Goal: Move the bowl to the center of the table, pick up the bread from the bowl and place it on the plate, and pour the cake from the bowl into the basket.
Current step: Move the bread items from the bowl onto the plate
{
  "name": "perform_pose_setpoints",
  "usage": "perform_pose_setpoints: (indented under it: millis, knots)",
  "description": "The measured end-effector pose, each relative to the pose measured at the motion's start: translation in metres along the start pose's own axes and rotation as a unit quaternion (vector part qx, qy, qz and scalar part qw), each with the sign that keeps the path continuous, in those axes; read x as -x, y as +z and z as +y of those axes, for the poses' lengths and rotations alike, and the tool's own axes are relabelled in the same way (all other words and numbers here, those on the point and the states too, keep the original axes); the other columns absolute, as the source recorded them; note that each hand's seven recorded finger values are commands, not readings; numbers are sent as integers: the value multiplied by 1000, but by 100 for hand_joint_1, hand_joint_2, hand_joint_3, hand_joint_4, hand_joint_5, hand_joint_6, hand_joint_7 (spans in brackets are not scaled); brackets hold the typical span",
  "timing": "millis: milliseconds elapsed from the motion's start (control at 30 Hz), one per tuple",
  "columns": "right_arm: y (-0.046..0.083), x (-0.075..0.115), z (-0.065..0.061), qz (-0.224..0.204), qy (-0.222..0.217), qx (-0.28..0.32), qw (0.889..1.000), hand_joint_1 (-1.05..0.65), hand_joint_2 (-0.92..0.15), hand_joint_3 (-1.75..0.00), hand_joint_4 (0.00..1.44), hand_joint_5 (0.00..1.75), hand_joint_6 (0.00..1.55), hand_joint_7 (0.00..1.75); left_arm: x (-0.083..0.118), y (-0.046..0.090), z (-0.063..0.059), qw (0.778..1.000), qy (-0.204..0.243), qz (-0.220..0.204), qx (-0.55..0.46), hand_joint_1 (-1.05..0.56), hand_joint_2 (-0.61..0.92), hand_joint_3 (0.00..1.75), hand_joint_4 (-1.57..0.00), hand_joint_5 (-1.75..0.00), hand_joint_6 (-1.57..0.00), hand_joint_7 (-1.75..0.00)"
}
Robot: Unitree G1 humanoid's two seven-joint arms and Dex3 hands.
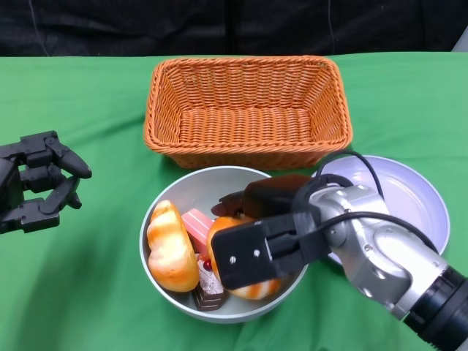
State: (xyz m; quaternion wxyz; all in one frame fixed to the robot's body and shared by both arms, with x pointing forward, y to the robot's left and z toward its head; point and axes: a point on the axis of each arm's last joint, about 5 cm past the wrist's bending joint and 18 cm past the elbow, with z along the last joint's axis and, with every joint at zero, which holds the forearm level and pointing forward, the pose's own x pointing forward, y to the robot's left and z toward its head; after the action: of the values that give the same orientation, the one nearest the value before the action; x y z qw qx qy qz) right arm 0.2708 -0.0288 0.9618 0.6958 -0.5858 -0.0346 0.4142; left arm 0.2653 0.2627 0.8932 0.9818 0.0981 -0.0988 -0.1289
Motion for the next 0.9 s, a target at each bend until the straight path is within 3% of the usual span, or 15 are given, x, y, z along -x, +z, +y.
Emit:
perform_pose_setpoints:
  millis: [133,200,233,267,333,433,633,700,900]
  knots:
    - [-1,-5,6,-5,-14,5,1000,-80,-92,-9,81,17,41,3,0,0,0,1000,-1,-1,-1,2,66,92,-69,-158,-73,-126]
    - [-1,-6,9,-10,-28,3,1000,-67,-91,-4,101,33,53,5,0,0,0,1000,-2,-1,-1,0,66,92,-69,-158,-74,-126]
    - [-2,-6,12,-11,-37,0,999,-64,-91,-2,101,44,56,3,0,0,0,1000,-2,-1,-2,0,65,92,-70,-158,-74,-127]
    - [-2,-6,15,-13,-49,-6,999,-46,-90,-1,93,94,73,6,0,0,-1,1000,-3,-1,-2,-1,65,92,-70,-159,-74,-126]
    - [-6,-5,23,-22,-86,-33,996,-33,-92,-4,80,141,95,13,-1,1,-1,1000,-6,-1,-5,-1,64,92,-70,-159,-74,-126]
    - [-11,-2,31,-35,-124,-65,990,-30,-92,-10,79,161,103,16,-1,1,-1,1000,-6,-2,-7,-1,64,92,-70,-159,-74,-126]
    - [-16,6,30,-49,-172,-107,978,-32,-92,-11,80,156,105,11,-1,1,-2,1000,-9,-1,-9,-1,65,92,-70,-158,-75,-125]
    - [-18,10,27,-55,-189,-127,972,-30,-92,-9,84,138,108,9,-1,0,-2,1000,-9,-1,-9,0,65,92,-70,-158,-75,-124]
    - [-15,29,6,-78,-233,-163,956,-30,-92,-11,84,116,109,5,-1,0,-2,1000,-10,0,-11,-1,64,92,-70,-159,-75,-125]
